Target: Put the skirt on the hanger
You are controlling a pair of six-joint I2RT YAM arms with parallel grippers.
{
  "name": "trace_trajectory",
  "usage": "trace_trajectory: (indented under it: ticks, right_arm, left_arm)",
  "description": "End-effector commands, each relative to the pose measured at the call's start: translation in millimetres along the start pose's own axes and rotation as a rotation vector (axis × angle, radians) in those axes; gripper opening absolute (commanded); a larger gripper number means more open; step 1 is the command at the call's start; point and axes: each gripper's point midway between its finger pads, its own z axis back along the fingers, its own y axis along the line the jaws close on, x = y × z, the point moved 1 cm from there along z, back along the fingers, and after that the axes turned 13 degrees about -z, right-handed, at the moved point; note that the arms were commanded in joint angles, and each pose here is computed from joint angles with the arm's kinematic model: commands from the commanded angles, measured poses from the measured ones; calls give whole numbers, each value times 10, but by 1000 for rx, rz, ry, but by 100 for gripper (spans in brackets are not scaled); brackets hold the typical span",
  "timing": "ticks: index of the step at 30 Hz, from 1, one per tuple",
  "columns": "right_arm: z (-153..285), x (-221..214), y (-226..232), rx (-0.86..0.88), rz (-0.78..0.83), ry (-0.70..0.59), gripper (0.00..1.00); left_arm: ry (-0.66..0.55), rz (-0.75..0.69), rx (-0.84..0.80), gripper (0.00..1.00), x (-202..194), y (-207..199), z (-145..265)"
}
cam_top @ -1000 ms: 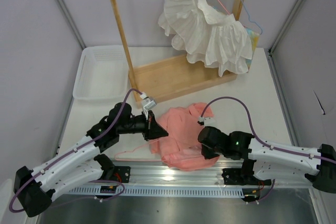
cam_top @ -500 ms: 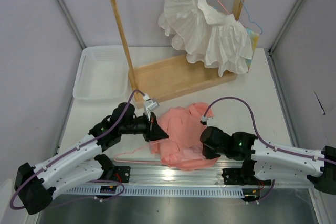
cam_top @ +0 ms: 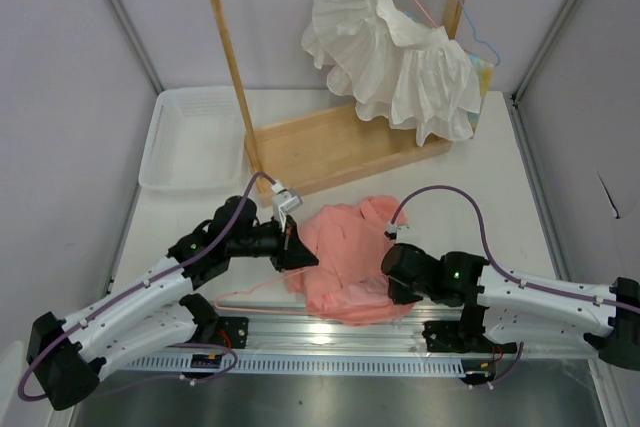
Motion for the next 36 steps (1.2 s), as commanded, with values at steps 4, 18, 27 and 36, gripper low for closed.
trace_trajectory:
  ticks: [4,18,27,36]
  right_arm:
    - [30,-58,-146,-100,-40,-9,22]
    - [18,-372,-211,-91,-81,49,23]
    - [-7,-499,-231,-100,-86,82,23]
    - [-28,-518,-216,-91,-92,84,18]
  left_arm:
    - [-44,-72,3,0,251,-72,67]
    - [-44,-84,11,0,273,-63,73]
    - [-47,-85,9,0,269,-63,70]
    - [-49,-85,1,0,276,-77,70]
